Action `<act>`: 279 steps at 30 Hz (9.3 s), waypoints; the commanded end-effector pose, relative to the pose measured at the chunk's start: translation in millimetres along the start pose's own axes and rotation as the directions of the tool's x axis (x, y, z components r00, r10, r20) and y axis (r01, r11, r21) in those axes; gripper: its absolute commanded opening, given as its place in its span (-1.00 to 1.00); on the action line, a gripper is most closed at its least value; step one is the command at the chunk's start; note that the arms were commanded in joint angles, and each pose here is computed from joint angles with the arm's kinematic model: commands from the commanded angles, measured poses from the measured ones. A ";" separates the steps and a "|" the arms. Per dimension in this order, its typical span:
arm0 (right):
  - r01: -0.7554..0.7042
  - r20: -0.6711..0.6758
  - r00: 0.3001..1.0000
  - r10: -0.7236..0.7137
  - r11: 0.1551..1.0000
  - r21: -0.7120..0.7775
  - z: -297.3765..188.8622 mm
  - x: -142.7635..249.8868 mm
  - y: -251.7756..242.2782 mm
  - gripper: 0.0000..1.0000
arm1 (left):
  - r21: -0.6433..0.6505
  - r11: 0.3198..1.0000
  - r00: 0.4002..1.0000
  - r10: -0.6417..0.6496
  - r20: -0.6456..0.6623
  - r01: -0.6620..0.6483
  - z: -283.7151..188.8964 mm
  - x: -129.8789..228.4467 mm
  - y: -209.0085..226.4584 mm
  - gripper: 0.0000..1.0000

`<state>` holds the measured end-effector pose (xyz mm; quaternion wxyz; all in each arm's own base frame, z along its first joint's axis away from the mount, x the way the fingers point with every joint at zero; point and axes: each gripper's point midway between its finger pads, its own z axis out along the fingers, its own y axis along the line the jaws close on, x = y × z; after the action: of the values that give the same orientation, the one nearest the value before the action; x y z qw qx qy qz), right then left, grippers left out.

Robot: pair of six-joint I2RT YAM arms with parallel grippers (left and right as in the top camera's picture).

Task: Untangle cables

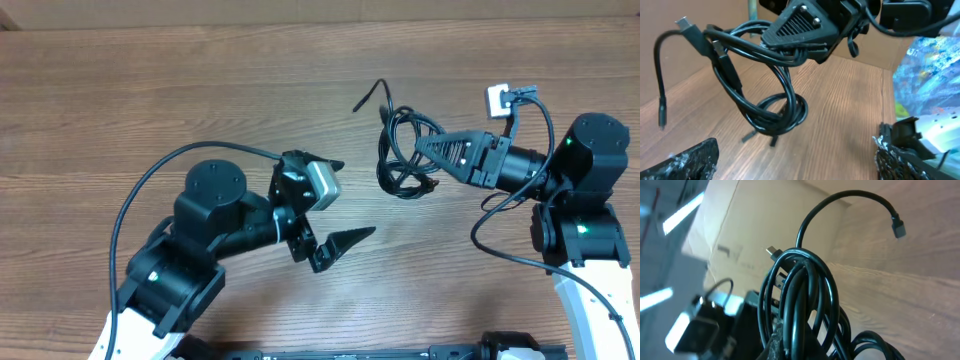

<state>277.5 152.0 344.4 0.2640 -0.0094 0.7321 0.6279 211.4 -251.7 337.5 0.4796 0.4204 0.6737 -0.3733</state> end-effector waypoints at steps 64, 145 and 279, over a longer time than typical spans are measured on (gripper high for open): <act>-0.020 -0.036 0.999 0.018 0.999 -0.043 -4.9 4.0 16.7 0.13 | 0.185 0.982 0.995 0.021 0.100 -0.039 93.8 -16.0 -19.7 -0.92; -0.266 0.225 0.961 0.158 0.746 0.610 -56.7 23.9 -135.0 -0.92 | 0.348 0.895 0.917 -0.356 0.181 0.279 27.5 -66.0 30.2 -0.91; -0.348 0.357 0.913 0.197 0.833 0.431 -96.6 -10.0 -118.6 -0.93 | 0.545 0.833 0.981 -0.169 0.095 0.091 -35.6 -29.8 30.6 -0.92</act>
<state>284.8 53.5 255.1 0.2507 0.2306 0.8042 0.4871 234.3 -228.2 359.6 0.3485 0.4562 0.5405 -0.6151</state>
